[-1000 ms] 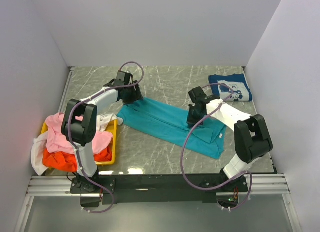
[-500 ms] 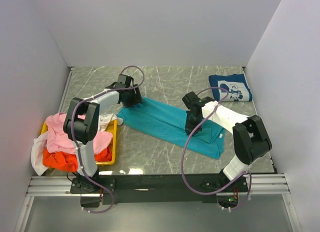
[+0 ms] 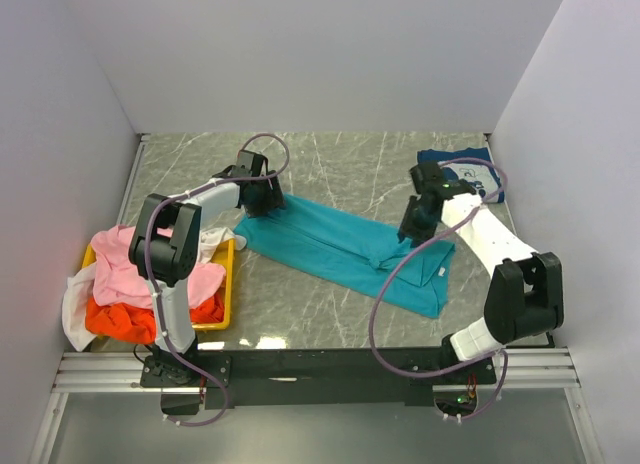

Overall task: Fold and stack the t-shirts
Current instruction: Fold the tshirt

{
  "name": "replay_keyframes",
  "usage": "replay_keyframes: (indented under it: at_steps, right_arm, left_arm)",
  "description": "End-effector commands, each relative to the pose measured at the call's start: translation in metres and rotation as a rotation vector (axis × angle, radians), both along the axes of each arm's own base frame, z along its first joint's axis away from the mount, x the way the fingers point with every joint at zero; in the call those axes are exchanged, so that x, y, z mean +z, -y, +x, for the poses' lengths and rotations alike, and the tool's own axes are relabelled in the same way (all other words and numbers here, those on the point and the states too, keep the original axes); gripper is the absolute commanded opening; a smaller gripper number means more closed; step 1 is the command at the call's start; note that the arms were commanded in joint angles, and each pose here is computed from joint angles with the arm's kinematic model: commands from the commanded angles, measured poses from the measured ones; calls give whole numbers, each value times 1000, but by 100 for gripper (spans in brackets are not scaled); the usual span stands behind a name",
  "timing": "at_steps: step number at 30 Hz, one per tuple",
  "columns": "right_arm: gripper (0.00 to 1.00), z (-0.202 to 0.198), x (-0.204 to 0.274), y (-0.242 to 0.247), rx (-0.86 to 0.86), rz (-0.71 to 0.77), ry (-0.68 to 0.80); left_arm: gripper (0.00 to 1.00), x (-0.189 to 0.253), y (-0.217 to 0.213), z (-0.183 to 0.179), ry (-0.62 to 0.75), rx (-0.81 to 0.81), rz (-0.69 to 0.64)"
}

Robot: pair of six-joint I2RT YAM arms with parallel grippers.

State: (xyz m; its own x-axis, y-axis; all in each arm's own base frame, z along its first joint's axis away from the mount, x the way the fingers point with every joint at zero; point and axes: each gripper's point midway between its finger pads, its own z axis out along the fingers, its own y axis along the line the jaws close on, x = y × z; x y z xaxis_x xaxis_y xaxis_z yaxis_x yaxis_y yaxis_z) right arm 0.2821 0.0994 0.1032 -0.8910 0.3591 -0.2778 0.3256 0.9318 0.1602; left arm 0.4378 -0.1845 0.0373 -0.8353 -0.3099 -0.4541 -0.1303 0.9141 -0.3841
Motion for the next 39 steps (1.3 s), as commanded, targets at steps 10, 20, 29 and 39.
replay_keyframes:
  at_steps: [10, 20, 29, 39]
  right_arm:
    - [39, 22, -49, 58, -104, 23, -23]
    - [38, 16, -78, 66, -104, 5, -82]
    - [31, 3, -84, 67, -102, -2, -117]
    - [0, -6, -63, 64, -86, 18, -109]
  left_arm:
    - [69, 0, -2, 5, 12, 2, 17]
    - [69, -1, -2, 4, 9, 1, 17]
    - [69, -1, -1, 5, 6, 0, 18]
    - [70, -1, -2, 6, 6, -3, 22]
